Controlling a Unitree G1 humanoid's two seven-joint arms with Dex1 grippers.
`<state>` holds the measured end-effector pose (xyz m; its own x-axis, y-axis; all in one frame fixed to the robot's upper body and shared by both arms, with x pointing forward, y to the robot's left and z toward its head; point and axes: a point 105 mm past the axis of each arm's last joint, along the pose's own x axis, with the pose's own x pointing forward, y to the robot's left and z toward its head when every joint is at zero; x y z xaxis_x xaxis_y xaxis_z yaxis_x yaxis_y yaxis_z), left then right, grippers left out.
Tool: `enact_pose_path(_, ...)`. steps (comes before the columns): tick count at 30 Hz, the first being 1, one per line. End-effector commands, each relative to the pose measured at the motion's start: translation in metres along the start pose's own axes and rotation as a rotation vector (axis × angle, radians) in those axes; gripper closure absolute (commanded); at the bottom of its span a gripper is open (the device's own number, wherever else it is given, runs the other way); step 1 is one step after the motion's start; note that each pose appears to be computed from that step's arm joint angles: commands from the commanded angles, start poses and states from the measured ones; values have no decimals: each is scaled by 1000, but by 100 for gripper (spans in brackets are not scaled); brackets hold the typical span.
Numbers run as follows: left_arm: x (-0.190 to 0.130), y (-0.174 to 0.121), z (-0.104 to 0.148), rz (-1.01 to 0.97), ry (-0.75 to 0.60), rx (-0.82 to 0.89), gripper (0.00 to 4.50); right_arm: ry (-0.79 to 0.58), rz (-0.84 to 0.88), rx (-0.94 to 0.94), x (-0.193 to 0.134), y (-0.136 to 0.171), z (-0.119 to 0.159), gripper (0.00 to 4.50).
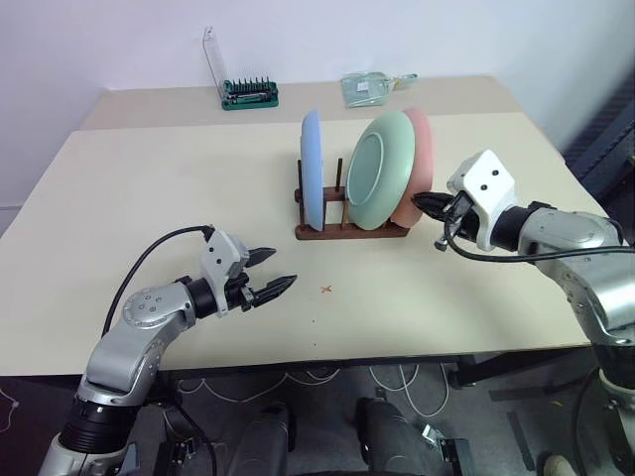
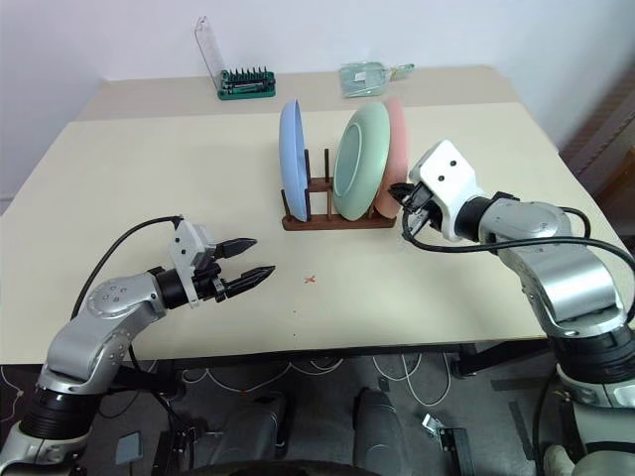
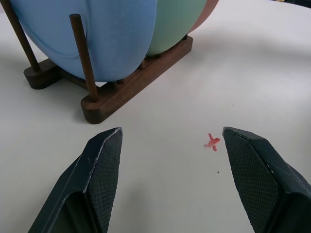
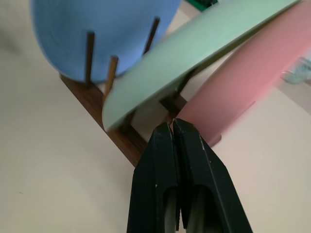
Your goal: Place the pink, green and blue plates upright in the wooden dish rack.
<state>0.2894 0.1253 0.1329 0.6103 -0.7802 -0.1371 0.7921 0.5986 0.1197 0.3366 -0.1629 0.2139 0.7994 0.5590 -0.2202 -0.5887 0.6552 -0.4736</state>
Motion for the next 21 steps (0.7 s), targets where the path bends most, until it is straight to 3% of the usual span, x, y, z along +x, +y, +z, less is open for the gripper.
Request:
enact_pose_path(1,-3,-2,9,9,-18,27,110,-76,-5,-62,4,-2,22,446)
enact_pose_path(13,-2,-4,17,29,-20,23,110,-196,72,-82,16,18,50,446)
enact_pose_path(16,0,-5,19,27,-23,23,110,-177,13,-108,7,3,47,446)
enact_pose_path(21,2,-4,18,10,-21,20,110,-144,-196,-149,-32,-54,49,446)
